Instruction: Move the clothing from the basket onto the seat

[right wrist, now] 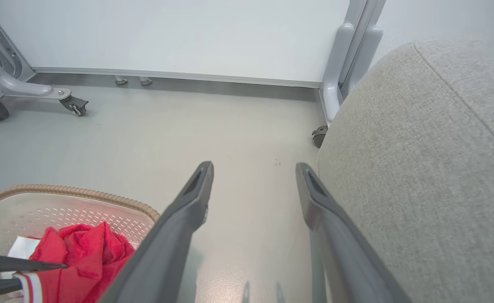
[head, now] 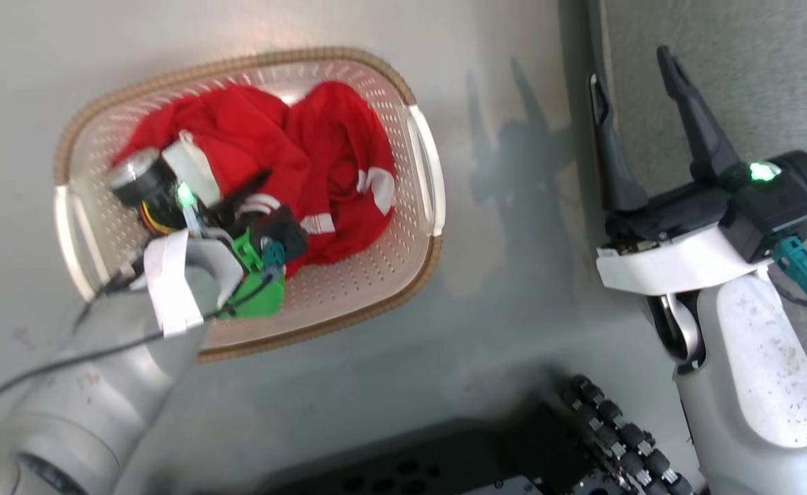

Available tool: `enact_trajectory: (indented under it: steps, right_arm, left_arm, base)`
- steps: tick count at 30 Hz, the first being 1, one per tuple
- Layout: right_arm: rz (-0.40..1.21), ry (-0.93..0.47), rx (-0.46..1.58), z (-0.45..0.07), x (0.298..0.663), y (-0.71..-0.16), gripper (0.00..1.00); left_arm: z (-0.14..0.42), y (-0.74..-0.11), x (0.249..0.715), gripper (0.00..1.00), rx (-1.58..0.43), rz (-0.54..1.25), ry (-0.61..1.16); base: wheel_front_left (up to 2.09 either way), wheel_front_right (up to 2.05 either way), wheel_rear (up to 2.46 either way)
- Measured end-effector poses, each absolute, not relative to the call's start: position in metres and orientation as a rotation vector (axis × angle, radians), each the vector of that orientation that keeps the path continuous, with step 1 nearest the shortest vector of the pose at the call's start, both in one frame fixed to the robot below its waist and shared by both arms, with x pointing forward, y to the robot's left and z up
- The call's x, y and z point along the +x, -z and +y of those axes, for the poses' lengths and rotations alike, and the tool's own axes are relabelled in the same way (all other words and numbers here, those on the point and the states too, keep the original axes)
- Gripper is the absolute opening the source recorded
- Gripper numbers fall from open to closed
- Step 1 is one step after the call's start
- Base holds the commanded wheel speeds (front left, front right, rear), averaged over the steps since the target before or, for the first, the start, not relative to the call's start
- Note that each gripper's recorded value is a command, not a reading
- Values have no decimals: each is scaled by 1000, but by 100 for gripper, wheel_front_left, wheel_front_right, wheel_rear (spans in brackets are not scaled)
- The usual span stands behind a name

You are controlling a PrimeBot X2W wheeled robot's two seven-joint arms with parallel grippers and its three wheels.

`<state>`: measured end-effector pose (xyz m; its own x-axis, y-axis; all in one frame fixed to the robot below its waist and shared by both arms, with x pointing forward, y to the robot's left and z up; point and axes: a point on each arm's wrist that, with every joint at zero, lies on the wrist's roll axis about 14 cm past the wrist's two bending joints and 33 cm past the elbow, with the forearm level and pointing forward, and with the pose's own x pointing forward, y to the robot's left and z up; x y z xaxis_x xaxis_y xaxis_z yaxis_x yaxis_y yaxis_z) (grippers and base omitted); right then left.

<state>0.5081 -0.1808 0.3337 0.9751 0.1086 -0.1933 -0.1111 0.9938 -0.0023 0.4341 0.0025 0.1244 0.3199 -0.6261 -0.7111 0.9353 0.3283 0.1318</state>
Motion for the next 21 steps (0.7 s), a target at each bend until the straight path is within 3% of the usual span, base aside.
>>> enact_trajectory:
  steps: [11, 21]
  right_arm:
    - [175, -86, -30, -184, 463, -383, 100]
    - [132, -81, -12, -178, 403, -429, 100]
  left_arm:
    - [-1, -222, 423, 0, 278, 593, 832]
    - [12, -342, 426, 0, 104, 374, 603]
  base:
    - [0, 0, 0]
    - [0, 0, 0]
